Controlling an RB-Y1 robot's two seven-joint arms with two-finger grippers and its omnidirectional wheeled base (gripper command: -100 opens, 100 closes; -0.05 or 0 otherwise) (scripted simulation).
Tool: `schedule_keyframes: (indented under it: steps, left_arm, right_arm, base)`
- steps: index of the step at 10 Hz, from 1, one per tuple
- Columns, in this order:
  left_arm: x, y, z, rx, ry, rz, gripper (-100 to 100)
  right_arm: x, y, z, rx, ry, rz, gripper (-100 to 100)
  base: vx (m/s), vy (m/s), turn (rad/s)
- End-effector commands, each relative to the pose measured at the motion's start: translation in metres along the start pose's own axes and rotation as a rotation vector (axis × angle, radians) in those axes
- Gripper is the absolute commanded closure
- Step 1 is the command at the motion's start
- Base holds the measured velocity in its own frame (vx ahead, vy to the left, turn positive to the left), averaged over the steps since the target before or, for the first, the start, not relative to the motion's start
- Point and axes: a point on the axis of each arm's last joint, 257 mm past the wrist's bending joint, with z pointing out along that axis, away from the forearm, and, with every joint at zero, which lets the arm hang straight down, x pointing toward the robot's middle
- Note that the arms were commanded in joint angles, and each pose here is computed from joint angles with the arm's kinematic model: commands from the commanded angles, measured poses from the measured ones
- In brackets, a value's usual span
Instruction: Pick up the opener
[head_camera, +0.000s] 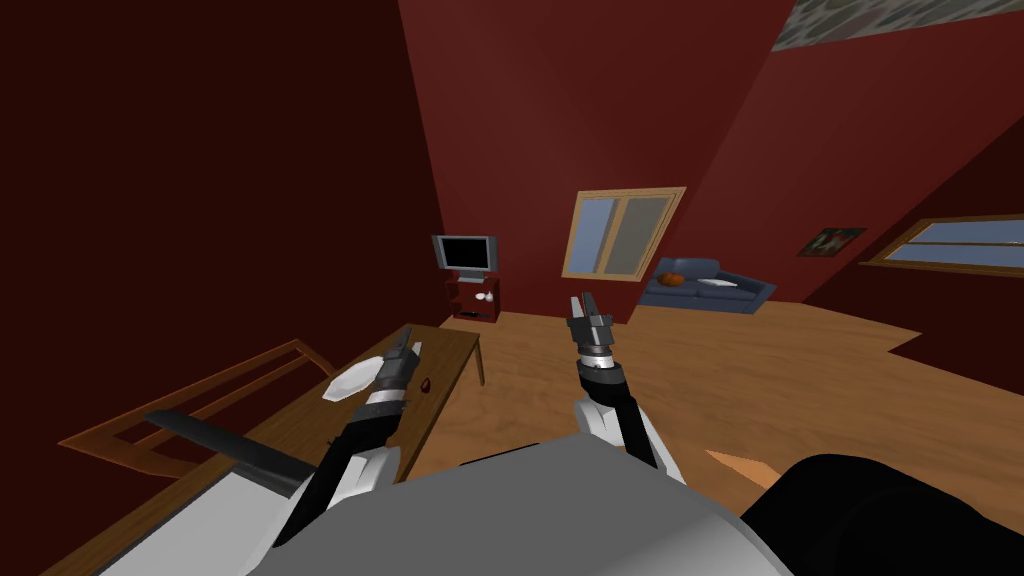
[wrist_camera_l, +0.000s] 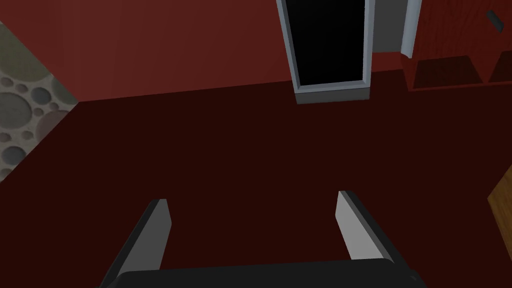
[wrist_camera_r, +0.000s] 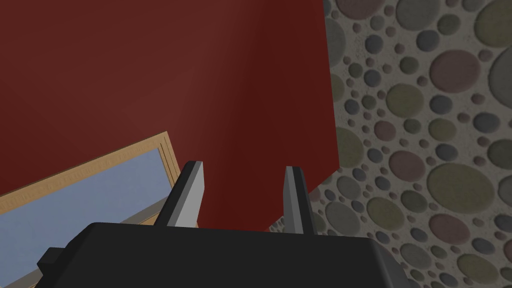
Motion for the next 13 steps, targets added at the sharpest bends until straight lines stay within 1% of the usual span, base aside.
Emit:
schedule_keyframes:
  steps: [1, 2, 3, 4, 5, 6, 7, 8, 9, 10, 11, 12, 13]
  left_arm:
    - [0.003, 0.019, 0.003, -0.055, 0.019, 0.010, -100]
    - [0.004, 0.023, 0.003, -0.072, 0.022, 0.010, -100]
    - [0.004, 0.037, 0.005, -0.109, 0.035, 0.018, -100]
    - [0.005, 0.043, 0.004, -0.132, 0.038, 0.018, -100]
    - [0.005, 0.058, 0.005, -0.173, 0.051, 0.027, -100]
    - [0.006, 0.064, 0.004, -0.195, 0.054, 0.027, -100]
    - [0.005, 0.079, 0.005, -0.236, 0.065, 0.035, -100]
    - [0.006, 0.084, 0.003, -0.259, 0.068, 0.036, -100]
    - [0.005, 0.099, 0.004, -0.296, 0.077, 0.044, -100]
    - [0.005, 0.106, 0.001, -0.326, 0.081, 0.045, -100]
    - [0.003, 0.119, 0.001, -0.359, 0.088, 0.053, -100]
    - [0.004, 0.125, -0.001, -0.386, 0.092, 0.054, -100]
    - [0.001, 0.140, -0.002, -0.429, 0.099, 0.062, -100]
  right_arm:
    - [0.000, 0.000, 0.000, 0.000, 0.000, 0.000, 0]
    - [0.000, 0.000, 0.000, 0.000, 0.000, 0.000, 0]
    - [0.000, 0.000, 0.000, 0.000, 0.000, 0.000, 0]
    - [0.000, 0.000, 0.000, 0.000, 0.000, 0.000, 0]
    - [0.000, 0.000, 0.000, 0.000, 0.000, 0.000, 0]
    - [0.000, 0.000, 0.000, 0.000, 0.000, 0.000, 0]
    - [0.000, 0.000, 0.000, 0.000, 0.000, 0.000, 0]
    - [0.000, 0.000, 0.000, 0.000, 0.000, 0.000, 0]
    - [0.000, 0.000, 0.000, 0.000, 0.000, 0.000, 0]
    - [0.000, 0.000, 0.000, 0.000, 0.000, 0.000, 0]
    - [0.000, 0.000, 0.000, 0.000, 0.000, 0.000, 0]
    - [0.000, 0.000, 0.000, 0.000, 0.000, 0.000, 0]
    - [0.000, 0.000, 0.000, 0.000, 0.000, 0.000, 0]
  base:
    - [0.038, -0.026, 0.002]
    - [0.034, -0.019, 0.002]
    - [0.043, -0.013, 0.005]
    - [0.039, -0.013, 0.001]
    - [0.045, -0.023, 0.005]
    - [0.037, -0.021, 0.003]
    - [0.039, -0.029, 0.005]
    - [0.036, -0.022, 0.004]
    - [0.038, -0.022, 0.003]
    - [0.034, -0.015, 0.004]
    - [0.045, -0.020, 0.004]
    - [0.036, -0.018, 0.004]
    - [0.039, -0.020, 0.005]
